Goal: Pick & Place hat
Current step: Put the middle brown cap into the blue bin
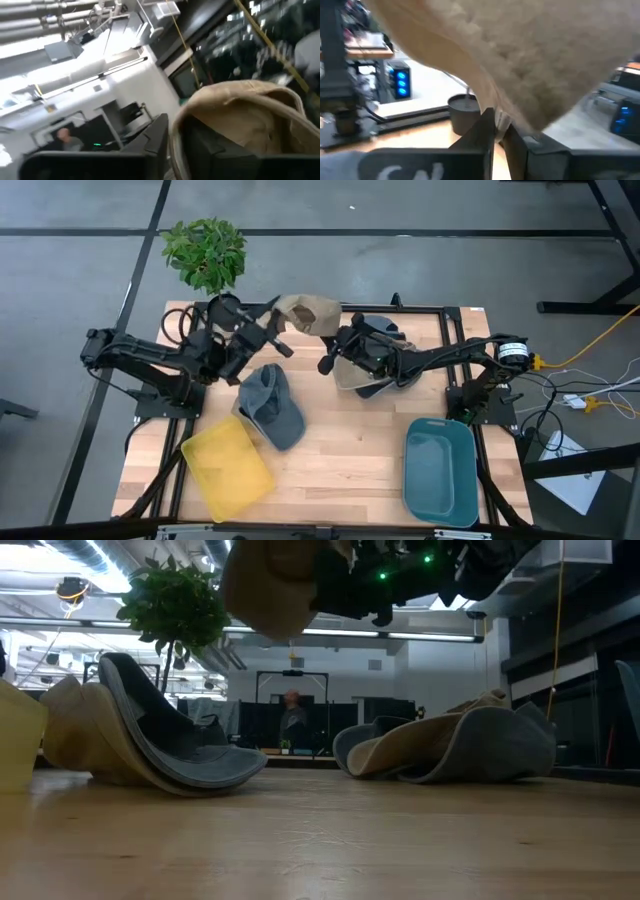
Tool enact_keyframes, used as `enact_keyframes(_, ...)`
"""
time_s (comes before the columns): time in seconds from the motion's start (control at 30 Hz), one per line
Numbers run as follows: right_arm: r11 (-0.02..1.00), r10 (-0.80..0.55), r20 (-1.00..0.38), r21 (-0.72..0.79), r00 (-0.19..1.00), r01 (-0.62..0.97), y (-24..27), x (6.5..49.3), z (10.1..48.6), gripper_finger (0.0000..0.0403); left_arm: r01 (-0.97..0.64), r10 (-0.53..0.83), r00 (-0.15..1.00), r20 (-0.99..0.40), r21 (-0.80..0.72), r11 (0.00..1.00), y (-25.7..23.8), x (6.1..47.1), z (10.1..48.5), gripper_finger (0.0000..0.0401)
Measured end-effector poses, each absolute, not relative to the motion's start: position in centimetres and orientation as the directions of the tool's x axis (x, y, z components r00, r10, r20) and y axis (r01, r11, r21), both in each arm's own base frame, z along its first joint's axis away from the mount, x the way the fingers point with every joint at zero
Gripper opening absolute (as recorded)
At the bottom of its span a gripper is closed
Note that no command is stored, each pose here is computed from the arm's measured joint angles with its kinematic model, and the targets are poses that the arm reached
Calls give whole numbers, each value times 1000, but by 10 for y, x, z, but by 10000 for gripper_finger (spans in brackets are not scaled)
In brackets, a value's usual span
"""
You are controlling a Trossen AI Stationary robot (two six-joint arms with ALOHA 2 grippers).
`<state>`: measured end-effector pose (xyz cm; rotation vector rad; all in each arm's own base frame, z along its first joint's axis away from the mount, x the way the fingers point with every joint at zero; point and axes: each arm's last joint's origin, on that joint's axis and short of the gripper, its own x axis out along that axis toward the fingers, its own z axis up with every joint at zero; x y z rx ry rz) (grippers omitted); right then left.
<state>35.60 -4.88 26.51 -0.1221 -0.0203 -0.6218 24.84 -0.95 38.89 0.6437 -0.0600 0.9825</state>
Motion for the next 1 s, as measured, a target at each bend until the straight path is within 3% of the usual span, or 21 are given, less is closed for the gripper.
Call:
enact_keyframes(0.17,727,-669,29,-183,743,662,-51,354,262,15,-748,744,592,311,555,363,-32,235,396,127)
enact_keyframes(0.47,575,-784,51,-318,619,754,-54,350,267,24,-765,788,571,231,497,409,-47,200,411,218)
enact_keyframes(0.7,485,-828,86,-389,555,783,-55,348,272,16,-745,806,569,161,516,423,-58,190,411,230)
enact_keyframes(1.0,313,-923,70,-437,379,843,-63,342,270,18,-686,700,691,181,467,557,-85,179,414,230)
